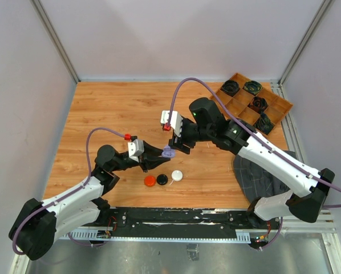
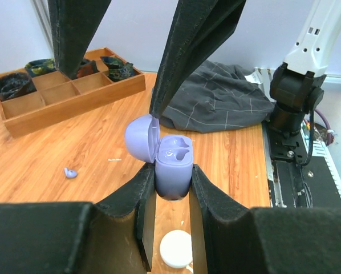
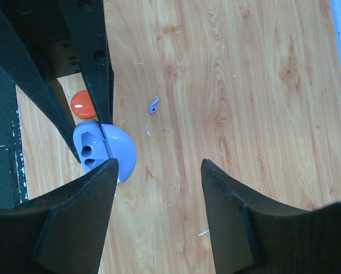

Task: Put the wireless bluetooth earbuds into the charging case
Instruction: Open the charging case, then move the earbud to the center of the board.

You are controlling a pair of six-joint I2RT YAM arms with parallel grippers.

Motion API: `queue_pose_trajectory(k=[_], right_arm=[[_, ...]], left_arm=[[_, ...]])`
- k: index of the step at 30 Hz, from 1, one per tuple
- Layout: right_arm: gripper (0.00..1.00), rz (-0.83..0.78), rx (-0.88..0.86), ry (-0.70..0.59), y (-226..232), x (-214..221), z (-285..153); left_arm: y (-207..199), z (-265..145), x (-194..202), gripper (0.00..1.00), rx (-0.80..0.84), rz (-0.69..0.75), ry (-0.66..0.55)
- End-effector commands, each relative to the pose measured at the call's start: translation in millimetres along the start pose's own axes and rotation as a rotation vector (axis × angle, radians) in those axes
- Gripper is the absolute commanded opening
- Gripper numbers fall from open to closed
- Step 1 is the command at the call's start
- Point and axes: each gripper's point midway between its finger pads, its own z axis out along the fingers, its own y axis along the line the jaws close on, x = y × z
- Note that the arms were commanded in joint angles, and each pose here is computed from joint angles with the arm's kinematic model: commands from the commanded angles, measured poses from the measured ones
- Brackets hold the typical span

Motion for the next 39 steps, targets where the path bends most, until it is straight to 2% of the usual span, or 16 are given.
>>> queue_pose_trajectory(k=[1,9,16,22,30,39], right_arm=[[0.61,0.001,0.048,-0.014,-7,-4,-4],[0.66,0.065,0.097,-0.014,-16,1,-12],[0.68,0.224,0.180,0.089,-35,49,-11],[0.68,0.360,0.207,0.188,-53,103,0],[0.65,0.463,0.093,0.175,-44,125,59],[0.55,0.640,0.008,0.130,-19,141,144]], left_arm=[[-3,-1,-2,0.00,0.012,0.028,-0.008],[31,-5,14,0.00,-0.184,-0.019,0.037],[64,-18,30,0.00,-0.373,-0.082,0.058],[80,-36,39,0.00,-0.467,-0.158,0.037],[92,-64,48,0.00,-0.624,-0.216,-0.014],[101,-103,51,0.00,-0.822,-0.196,-0.109]])
